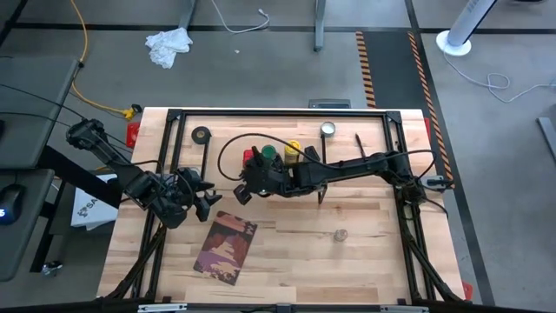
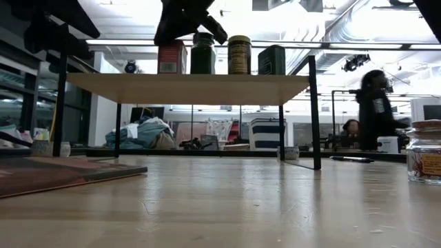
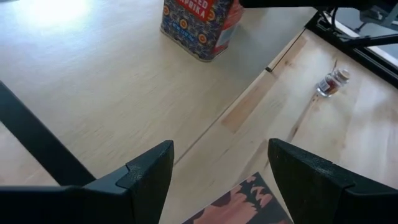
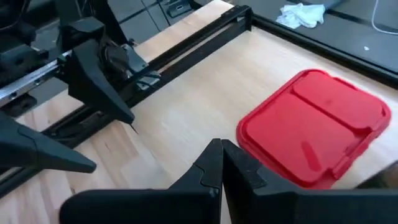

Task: Shelf spices
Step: Put the red seasoning can on the shelf, then put the transparent seasoning bottle on the shelf

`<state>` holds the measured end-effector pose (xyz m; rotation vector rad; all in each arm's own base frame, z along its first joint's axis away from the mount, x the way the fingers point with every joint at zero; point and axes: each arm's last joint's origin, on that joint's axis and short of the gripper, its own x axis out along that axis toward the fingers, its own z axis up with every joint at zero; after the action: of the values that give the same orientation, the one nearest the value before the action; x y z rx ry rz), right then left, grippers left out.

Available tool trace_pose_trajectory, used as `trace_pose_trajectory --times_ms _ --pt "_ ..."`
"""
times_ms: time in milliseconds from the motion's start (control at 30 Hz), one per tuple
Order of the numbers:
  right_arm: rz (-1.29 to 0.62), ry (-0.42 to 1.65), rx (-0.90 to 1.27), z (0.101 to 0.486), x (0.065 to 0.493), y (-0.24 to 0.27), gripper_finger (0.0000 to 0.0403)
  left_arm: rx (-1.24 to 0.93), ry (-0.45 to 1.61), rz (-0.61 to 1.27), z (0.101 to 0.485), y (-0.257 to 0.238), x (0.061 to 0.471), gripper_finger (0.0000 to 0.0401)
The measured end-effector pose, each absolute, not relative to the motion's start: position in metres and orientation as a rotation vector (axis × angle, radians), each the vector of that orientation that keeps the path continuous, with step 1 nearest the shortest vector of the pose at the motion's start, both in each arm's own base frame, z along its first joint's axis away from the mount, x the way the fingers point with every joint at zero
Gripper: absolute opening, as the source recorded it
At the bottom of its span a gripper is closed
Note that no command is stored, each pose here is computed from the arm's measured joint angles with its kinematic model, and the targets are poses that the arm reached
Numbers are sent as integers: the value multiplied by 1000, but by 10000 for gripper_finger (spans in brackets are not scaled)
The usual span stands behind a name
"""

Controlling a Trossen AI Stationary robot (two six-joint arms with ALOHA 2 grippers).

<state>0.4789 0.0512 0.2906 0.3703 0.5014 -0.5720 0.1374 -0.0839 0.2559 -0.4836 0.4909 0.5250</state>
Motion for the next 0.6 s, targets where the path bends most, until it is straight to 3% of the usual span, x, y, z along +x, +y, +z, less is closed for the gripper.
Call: trace_pose_trajectory --times_ms 133,267,367,433,533,600 --pt "-547 500 383 292 480 52 0 -478 495 527 256 -84 137 257" --pt "-287 581 344 324 471 70 0 -487 505 521 255 -84 137 257" --pt "-180 722 288 357 440 97 0 -490 528 505 255 -84 137 257" --pt "-259 882 222 363 412 112 0 -480 533 501 255 -85 137 257" --pt "-546 1122 145 353 369 125 11 -474 534 500 255 -85 137 257" --pt "-589 1105 222 346 361 138 29 -474 534 500 255 -85 137 257"
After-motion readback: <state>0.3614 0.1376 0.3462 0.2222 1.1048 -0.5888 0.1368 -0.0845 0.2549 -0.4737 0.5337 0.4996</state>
